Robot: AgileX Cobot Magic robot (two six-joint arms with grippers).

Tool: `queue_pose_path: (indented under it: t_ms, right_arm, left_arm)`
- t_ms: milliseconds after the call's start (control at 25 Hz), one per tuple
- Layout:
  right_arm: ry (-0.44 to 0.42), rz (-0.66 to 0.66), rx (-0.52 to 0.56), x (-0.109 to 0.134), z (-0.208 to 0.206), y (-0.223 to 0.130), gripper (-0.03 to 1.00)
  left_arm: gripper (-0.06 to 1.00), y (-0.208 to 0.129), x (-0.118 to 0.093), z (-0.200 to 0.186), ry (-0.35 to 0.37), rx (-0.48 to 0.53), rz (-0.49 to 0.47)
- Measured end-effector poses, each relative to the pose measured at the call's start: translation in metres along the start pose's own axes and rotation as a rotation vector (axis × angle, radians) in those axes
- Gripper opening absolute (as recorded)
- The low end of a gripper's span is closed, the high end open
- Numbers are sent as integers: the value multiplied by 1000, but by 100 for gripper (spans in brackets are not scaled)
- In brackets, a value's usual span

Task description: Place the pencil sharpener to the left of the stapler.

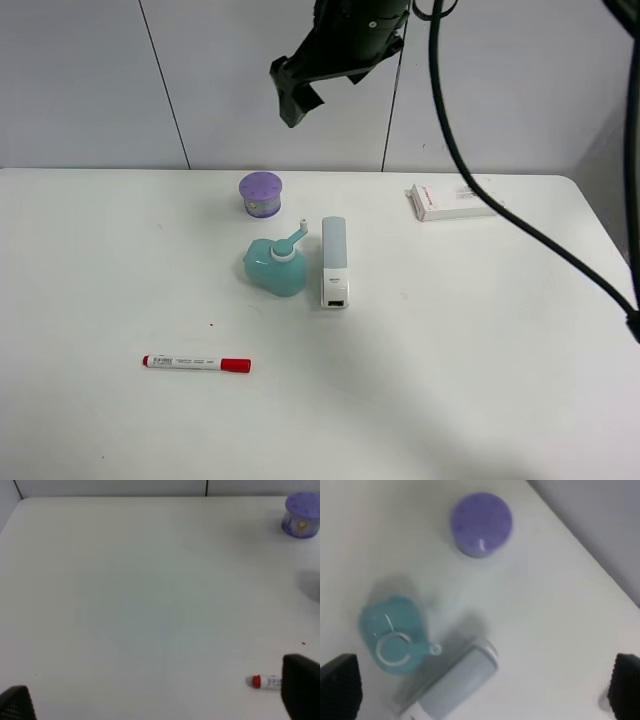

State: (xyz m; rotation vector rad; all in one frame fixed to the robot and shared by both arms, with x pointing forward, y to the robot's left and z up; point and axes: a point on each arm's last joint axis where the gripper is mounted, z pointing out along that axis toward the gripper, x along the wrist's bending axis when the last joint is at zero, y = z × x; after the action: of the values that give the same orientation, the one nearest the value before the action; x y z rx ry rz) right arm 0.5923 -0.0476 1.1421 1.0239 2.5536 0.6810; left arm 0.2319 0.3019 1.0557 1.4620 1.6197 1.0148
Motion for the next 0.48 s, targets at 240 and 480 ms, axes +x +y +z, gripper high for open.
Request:
queue_pose_path:
  t_ms: [240,480]
  right_arm:
    - [-12,68,162,-20,0,-53,99]
    - [-46,246,259,-46,-24,-115,99]
  left_arm:
    - [100,0,0,0,0,0,0]
    - [100,0,0,0,0,0,0]
